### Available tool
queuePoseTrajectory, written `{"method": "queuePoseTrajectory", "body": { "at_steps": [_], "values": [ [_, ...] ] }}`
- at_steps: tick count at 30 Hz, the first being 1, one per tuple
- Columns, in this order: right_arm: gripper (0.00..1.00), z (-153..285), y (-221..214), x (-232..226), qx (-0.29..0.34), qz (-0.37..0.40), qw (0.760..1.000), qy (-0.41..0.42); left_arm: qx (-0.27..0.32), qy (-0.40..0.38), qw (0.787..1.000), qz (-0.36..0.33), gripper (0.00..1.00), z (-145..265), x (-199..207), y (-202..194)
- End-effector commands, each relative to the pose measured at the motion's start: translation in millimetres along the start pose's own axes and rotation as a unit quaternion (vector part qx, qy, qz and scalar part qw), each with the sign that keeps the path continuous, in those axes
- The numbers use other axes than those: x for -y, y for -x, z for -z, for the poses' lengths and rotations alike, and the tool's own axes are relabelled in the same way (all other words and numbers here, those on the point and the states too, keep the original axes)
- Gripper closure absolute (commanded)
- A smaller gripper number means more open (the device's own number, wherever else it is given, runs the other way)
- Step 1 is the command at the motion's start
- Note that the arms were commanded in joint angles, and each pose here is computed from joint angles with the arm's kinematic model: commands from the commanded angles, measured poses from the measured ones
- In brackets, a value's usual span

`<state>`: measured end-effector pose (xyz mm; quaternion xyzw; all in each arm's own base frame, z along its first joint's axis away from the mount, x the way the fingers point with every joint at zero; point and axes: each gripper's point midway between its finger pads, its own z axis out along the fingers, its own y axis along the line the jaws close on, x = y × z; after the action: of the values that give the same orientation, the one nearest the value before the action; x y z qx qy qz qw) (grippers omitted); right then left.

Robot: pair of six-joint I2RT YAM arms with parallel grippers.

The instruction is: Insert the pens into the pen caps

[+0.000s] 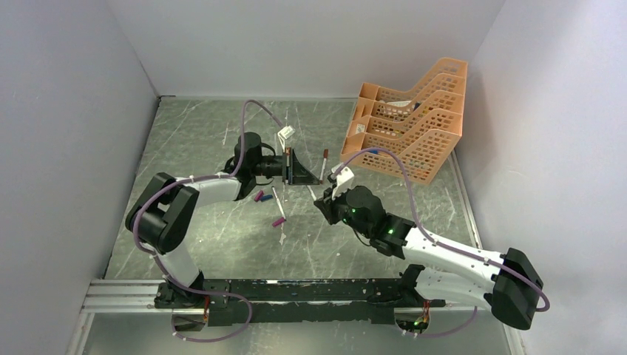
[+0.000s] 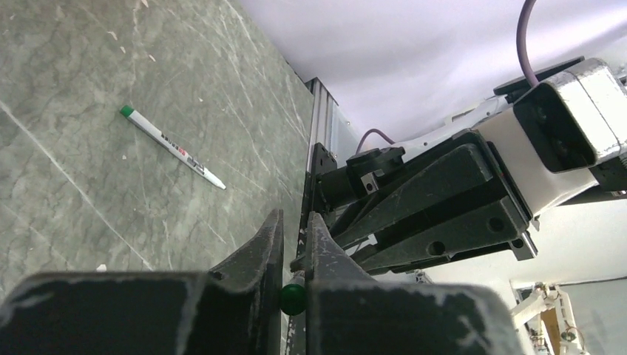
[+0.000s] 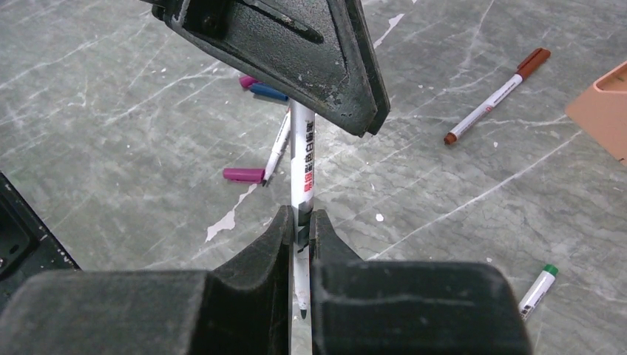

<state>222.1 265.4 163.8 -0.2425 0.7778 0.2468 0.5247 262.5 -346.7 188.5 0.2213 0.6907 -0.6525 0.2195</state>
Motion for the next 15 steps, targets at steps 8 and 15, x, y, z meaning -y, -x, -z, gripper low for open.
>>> {"method": "queuePoseTrajectory", "body": {
  "at_steps": [8,15],
  "values": [
    [0.54,26.3,47.1,31.1,0.13,-0.114,0.981,-0.089,0.059,-0.027,0.993,-0.098,0.93,2.8,31.7,17.0],
    [0.18,73.3,62.5,62.5,0.277,-0.413,0.861,-0.103,0.179,0.032,0.93,-0.32,0.93,4.0,66.4,55.0]
  ]
}}
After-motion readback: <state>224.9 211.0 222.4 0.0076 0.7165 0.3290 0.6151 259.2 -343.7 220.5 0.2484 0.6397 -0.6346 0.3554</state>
